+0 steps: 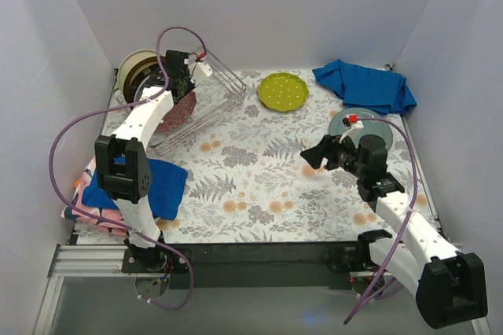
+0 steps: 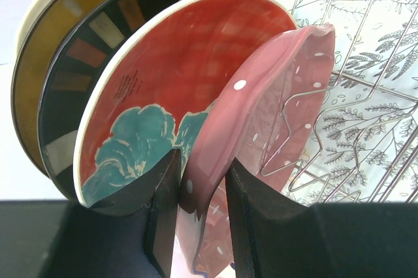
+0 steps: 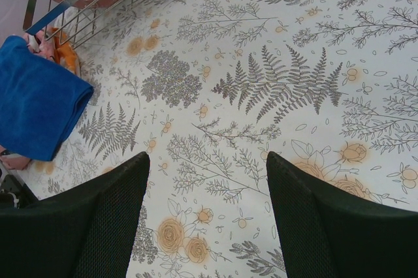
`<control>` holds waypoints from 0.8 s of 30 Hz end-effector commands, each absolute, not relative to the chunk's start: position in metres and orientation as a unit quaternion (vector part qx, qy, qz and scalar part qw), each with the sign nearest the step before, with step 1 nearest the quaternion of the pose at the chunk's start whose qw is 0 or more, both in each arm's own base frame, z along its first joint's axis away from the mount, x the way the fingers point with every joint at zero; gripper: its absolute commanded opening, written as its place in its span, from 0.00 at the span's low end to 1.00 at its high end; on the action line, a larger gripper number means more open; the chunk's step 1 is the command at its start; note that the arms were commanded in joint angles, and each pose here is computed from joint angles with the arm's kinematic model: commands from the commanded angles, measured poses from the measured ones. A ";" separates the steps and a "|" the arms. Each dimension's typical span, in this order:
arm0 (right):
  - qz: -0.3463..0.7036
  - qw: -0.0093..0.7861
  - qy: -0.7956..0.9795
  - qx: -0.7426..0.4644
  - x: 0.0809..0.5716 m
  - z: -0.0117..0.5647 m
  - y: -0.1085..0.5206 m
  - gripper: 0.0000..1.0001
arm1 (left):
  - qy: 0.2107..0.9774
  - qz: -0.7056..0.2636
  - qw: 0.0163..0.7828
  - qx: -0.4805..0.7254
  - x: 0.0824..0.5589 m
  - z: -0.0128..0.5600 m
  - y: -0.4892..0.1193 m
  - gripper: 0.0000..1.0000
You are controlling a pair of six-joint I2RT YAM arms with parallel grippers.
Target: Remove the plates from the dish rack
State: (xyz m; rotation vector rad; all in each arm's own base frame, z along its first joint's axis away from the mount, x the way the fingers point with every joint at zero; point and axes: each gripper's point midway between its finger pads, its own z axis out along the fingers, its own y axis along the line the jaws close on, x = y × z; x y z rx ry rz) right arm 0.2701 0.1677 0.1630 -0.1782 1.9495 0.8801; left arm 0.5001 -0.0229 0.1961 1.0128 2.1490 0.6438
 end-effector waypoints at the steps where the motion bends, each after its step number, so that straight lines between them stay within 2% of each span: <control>1: 0.356 0.498 0.786 -0.086 0.272 0.174 0.168 0.77 | 0.804 0.294 0.347 0.382 0.506 0.212 -0.015 0.16; 7: 0.354 0.499 0.786 -0.085 0.272 0.174 0.167 0.77 | 0.795 0.311 0.353 0.382 0.508 0.211 -0.013 0.17; 14: 0.353 0.500 0.786 -0.084 0.273 0.174 0.166 0.77 | 0.789 0.311 0.360 0.388 0.509 0.216 -0.015 0.24; 24: 0.350 0.501 0.787 -0.083 0.273 0.174 0.166 0.77 | 0.802 0.286 0.323 0.414 0.497 0.195 -0.017 0.33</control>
